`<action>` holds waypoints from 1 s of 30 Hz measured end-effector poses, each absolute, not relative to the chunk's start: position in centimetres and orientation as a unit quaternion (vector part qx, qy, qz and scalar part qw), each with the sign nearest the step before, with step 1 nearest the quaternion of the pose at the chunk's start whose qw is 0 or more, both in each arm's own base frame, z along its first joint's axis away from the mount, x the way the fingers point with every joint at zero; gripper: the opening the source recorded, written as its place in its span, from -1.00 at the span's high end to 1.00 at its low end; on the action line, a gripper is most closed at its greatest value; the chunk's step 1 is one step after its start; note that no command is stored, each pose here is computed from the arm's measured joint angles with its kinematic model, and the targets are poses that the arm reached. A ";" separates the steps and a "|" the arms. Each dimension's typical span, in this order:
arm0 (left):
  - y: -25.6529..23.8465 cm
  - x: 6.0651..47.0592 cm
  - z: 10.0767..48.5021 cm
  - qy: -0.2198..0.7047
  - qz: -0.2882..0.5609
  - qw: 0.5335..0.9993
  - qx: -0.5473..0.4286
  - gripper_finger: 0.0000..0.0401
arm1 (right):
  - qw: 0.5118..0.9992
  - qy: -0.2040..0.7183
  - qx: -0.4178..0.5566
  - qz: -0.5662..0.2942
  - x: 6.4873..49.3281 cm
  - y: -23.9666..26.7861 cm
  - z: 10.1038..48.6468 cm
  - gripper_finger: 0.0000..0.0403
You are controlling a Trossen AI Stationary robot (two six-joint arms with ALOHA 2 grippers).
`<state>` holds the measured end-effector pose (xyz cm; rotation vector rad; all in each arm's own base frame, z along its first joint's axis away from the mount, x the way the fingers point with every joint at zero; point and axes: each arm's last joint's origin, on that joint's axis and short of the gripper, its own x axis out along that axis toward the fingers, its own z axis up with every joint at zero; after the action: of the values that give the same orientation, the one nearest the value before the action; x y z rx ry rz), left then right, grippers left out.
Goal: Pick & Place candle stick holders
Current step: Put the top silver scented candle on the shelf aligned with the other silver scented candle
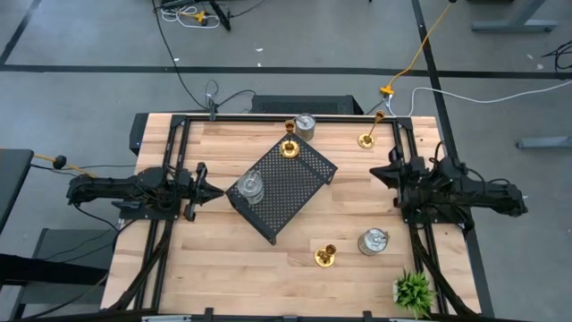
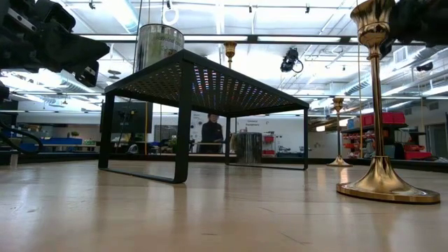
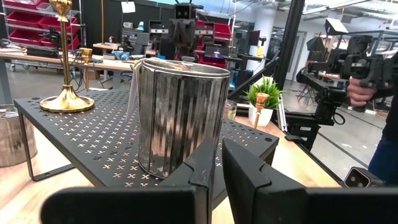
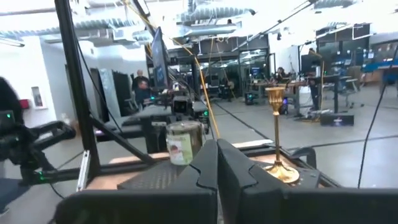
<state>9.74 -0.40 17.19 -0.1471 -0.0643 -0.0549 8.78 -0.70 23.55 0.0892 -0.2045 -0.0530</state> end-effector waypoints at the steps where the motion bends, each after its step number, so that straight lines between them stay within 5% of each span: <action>1: -0.4 9.7 17.2 -0.032 -0.027 0.996 -0.073 0.81 | 0.994 -0.100 0.049 -0.024 8.8 -0.7 23.9 0.99; 20: -0.4 9.7 17.2 -0.032 -0.028 0.996 -0.074 0.81 | 0.993 -0.091 0.069 -0.015 10.5 -0.8 32.4 0.99; 30: -0.4 9.7 17.2 -0.032 -0.028 0.996 -0.073 0.81 | 0.994 -0.084 0.069 -0.015 11.4 -0.9 33.6 0.99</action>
<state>9.74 -0.41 17.18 -0.1471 -0.0642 -0.0556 11.44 -0.88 33.62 0.1381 -0.1685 -0.0309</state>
